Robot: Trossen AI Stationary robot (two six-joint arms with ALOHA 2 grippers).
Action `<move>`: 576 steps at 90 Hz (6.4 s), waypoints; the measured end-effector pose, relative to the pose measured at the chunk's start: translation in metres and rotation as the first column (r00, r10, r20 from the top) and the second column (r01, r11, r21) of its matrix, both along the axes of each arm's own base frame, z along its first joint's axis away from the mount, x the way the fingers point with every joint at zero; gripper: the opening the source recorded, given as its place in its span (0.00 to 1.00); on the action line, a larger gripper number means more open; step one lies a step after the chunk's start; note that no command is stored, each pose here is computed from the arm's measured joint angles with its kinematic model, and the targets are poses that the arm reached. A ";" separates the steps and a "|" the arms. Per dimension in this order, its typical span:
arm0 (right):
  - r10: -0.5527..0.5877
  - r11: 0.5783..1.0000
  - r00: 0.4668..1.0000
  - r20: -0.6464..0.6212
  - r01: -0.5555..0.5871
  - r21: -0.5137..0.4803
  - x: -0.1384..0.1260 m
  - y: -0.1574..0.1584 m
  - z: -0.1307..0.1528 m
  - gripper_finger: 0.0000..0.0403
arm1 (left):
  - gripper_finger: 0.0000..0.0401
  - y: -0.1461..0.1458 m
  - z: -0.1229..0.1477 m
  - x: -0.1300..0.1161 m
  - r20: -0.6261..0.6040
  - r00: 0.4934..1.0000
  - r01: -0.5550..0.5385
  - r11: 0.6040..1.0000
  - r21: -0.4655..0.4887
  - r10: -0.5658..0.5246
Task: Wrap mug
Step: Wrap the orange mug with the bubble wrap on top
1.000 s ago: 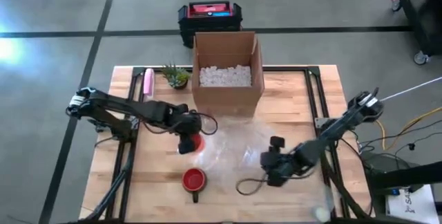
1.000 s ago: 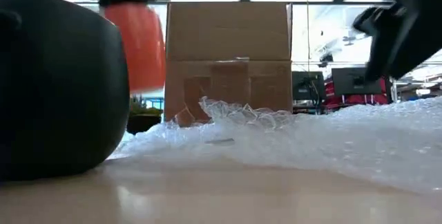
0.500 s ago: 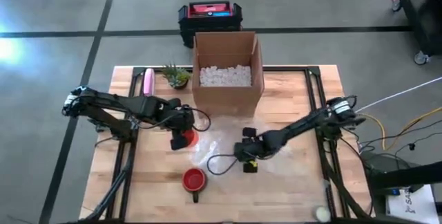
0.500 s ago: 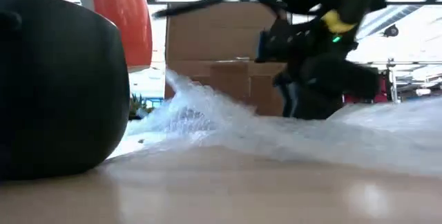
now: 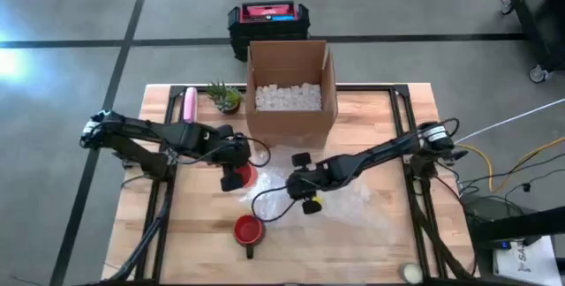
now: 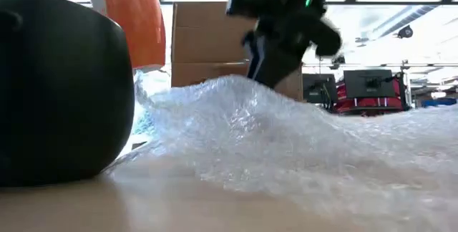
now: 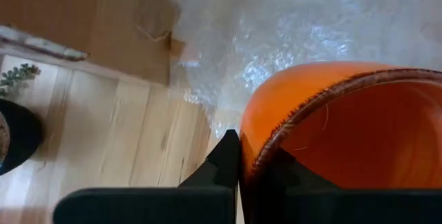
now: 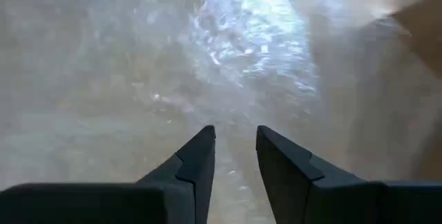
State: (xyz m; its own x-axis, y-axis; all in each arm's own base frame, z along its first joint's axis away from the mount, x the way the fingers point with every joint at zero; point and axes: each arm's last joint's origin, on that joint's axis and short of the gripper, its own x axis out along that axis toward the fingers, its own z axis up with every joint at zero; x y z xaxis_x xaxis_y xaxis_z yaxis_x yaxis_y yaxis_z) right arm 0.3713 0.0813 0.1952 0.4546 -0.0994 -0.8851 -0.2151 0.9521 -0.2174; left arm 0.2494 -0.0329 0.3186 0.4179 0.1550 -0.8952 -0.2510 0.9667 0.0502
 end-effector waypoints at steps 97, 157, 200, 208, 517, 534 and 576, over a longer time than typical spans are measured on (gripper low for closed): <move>-0.337 0.868 0.936 -0.104 0.352 0.349 -0.183 0.115 -0.023 0.24 | 0.02 -0.060 -0.097 0.200 0.053 0.970 0.240 0.971 -0.012 -0.239; -0.269 0.856 0.949 -0.168 0.315 0.410 -0.180 0.123 -0.010 0.52 | 0.62 -0.063 -0.065 0.214 0.174 0.951 0.267 0.963 -0.044 -0.256; 0.032 0.923 0.971 -0.237 0.062 0.379 -0.207 0.186 -0.049 0.59 | 0.61 -0.072 -0.038 0.163 -0.044 0.980 0.195 0.977 0.085 -0.191; 0.093 0.940 0.958 -0.271 0.005 0.340 -0.205 0.197 -0.066 0.57 | 0.58 -0.073 -0.048 0.159 -0.053 0.983 0.182 0.980 0.078 -0.178; -0.246 0.956 0.964 0.098 0.225 0.189 -0.141 0.074 0.046 0.36 | 0.05 -0.077 -0.115 0.155 0.485 0.859 0.234 0.968 -0.092 -0.162; -0.114 0.966 0.949 0.294 0.037 0.255 -0.106 0.079 0.026 0.14 | 0.05 -0.077 -0.115 0.155 0.487 0.858 0.234 0.968 -0.092 -0.161; -0.124 0.986 0.992 -0.030 0.127 0.109 -0.054 0.056 -0.006 0.01 | 0.05 -0.075 -0.082 0.139 0.497 0.855 0.230 0.967 -0.109 -0.147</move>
State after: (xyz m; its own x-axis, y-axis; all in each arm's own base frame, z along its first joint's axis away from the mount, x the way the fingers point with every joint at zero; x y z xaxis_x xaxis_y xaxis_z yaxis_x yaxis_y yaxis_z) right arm 0.3174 0.1373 0.1895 0.4245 -0.0552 -0.9038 -0.0959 0.9898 -0.1055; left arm 0.3882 -0.1074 0.2363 0.8092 -0.0970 -0.5795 -0.0159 0.9823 -0.1866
